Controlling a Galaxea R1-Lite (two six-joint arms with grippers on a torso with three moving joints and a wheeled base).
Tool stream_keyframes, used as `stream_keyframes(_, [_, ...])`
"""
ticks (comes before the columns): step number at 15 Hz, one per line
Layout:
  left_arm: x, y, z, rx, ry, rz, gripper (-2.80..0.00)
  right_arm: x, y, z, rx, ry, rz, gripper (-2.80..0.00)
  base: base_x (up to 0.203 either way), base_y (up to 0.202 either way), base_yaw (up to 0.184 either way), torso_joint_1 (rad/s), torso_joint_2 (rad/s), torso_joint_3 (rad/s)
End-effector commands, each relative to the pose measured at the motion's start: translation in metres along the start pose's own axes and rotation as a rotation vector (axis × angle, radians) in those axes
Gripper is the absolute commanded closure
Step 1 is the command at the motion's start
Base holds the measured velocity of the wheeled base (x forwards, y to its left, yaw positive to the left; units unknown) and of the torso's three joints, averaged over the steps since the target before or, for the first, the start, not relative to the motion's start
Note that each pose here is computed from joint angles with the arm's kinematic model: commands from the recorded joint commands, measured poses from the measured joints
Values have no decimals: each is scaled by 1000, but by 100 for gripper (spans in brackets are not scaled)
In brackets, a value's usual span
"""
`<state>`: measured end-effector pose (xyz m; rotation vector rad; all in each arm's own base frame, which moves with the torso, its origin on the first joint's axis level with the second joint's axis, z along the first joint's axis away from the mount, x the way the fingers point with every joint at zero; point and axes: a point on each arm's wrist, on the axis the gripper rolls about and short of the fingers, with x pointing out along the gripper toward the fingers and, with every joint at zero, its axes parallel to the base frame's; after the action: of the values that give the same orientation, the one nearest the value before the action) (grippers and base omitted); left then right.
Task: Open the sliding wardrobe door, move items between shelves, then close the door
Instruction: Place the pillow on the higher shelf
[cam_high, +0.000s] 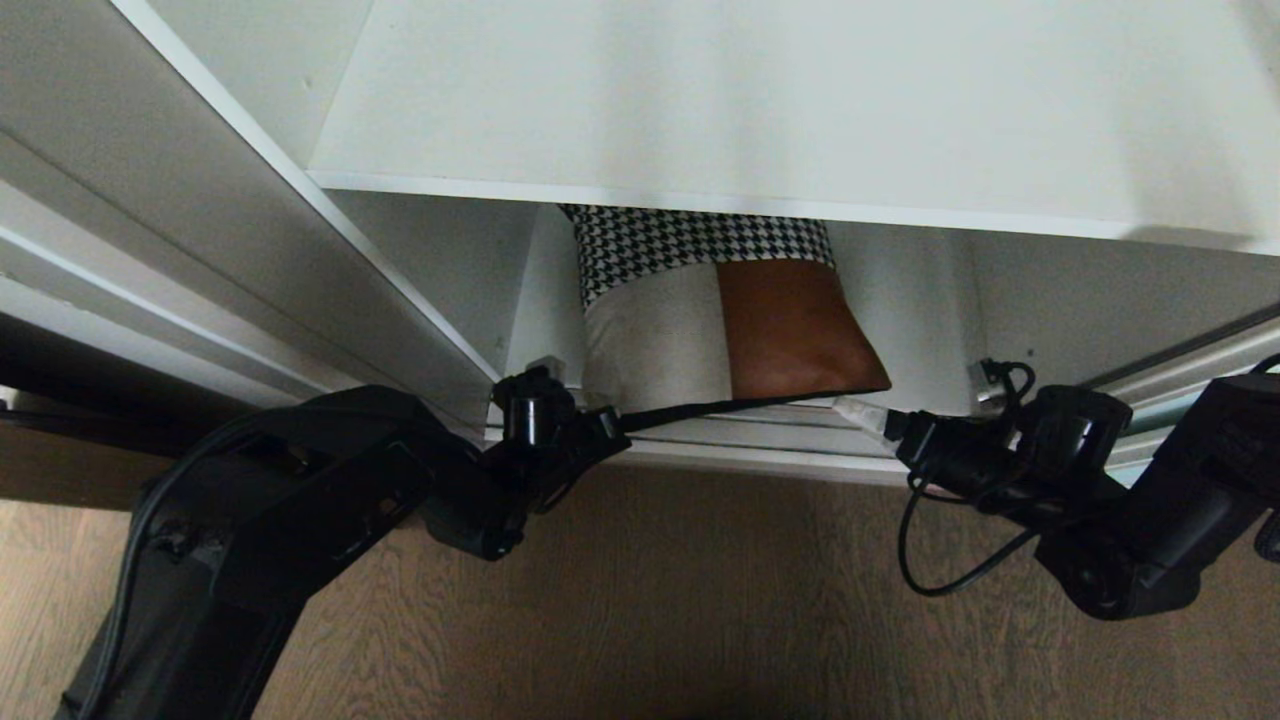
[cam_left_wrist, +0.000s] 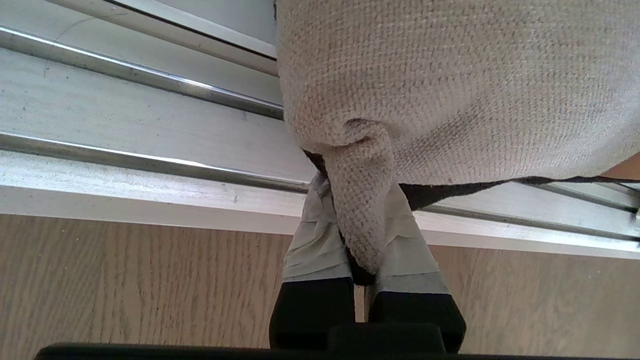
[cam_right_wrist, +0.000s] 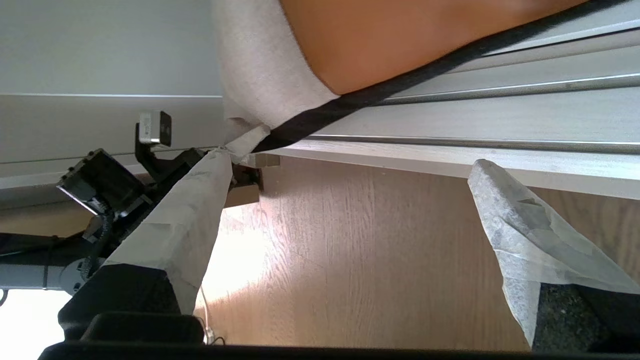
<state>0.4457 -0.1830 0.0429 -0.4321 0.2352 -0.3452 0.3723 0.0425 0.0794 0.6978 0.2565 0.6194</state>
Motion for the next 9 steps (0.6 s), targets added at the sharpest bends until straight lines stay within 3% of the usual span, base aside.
stream_keyframes(1, [1, -1, 1, -3, -7, -11, 0, -4, -6, -2, 10, 5, -14, -280, 0, 0, 0, 0, 0, 0])
stream_keyframes(7, [-7, -10, 19, -25, -45, -32, 0, 5, -32, -15, 25, 29, -47, -280, 0, 0, 0, 0, 0, 0])
stream_keyframes(9, [-16, -9, 14, -34, -7, -43, 0, 13, -38, -13, 16, 17, -40, -280, 0, 0, 0, 0, 0, 0])
